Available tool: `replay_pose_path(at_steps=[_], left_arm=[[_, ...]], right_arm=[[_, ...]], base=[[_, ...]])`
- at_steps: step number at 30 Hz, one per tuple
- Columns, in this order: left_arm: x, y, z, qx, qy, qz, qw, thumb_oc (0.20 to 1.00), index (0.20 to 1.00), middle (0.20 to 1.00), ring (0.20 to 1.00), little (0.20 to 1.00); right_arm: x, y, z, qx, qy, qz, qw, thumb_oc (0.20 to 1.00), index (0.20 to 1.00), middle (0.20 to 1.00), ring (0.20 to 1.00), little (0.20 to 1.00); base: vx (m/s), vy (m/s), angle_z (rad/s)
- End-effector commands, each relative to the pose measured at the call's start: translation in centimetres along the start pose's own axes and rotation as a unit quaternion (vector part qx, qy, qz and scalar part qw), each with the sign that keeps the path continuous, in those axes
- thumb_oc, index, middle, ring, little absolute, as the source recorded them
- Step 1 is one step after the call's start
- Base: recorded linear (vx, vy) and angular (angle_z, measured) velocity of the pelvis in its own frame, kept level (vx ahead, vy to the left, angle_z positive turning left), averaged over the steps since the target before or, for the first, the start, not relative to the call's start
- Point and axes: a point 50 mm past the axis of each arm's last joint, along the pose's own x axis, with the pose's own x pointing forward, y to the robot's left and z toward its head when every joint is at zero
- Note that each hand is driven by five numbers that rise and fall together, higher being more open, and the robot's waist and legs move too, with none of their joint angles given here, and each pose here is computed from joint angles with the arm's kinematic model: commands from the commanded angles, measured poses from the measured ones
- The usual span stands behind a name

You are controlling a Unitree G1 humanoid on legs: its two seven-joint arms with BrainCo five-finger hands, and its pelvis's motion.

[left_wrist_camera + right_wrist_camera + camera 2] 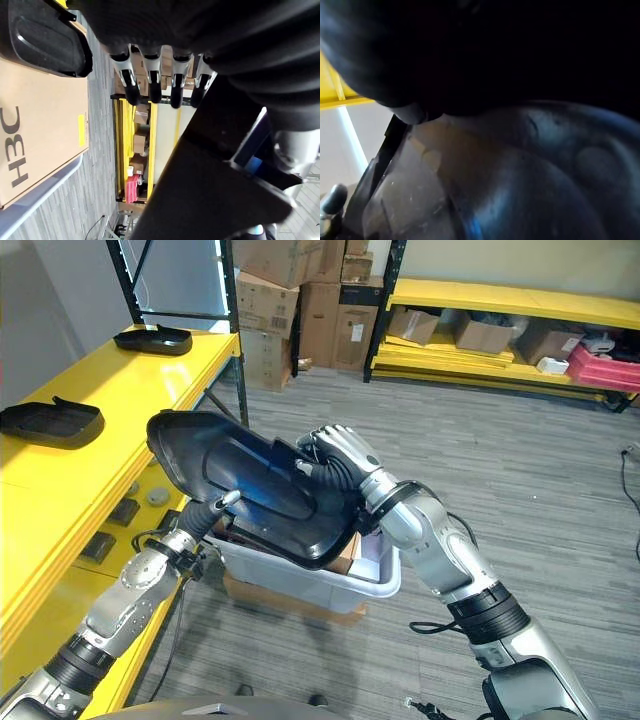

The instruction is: Move parts from the plastic box to the shelf.

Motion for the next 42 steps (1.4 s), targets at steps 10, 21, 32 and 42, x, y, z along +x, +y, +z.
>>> replay_pose_path(at_steps=[10,21,32,42], left_arm=[[2.0,2.4,2.2,-0.043,-0.111,0.107,0.987,0.2,0.2,0.2,0.2,0.2],[1.2,3.2,1.4,0.01,-0.104,0.125,0.987,0.2,0.2,0.2,0.2,0.2],[-2.9,7.2,3.4,0.179,-0.15,0.258,0.937,0.2,0.2,0.2,0.2,0.2],[-4.8,8.7,4.2,0.214,-0.161,0.303,0.915,0.2,0.2,0.2,0.2,0.2]], right_arm=[[-0.8,5.0,4.6,0.238,-0.107,0.087,0.961,0.2,0.2,0.2,0.2,0.2],[-0.9,5.5,4.1,0.33,-0.082,0.024,0.94,0.2,0.2,0.2,0.2,0.2],[-4.4,1.1,-0.6,0.376,0.006,-0.235,0.897,1.0,1.0,1.0,1.0,1.0],[-7.4,0.8,-3.3,0.358,0.087,-0.325,0.871,1.0,1.0,1.0,1.0,1.0]], base=[[0.0,-0.003,-0.01],[0.0,0.0,0.0],[0.01,-0.01,0.0],[0.0,-0.004,0.0]])
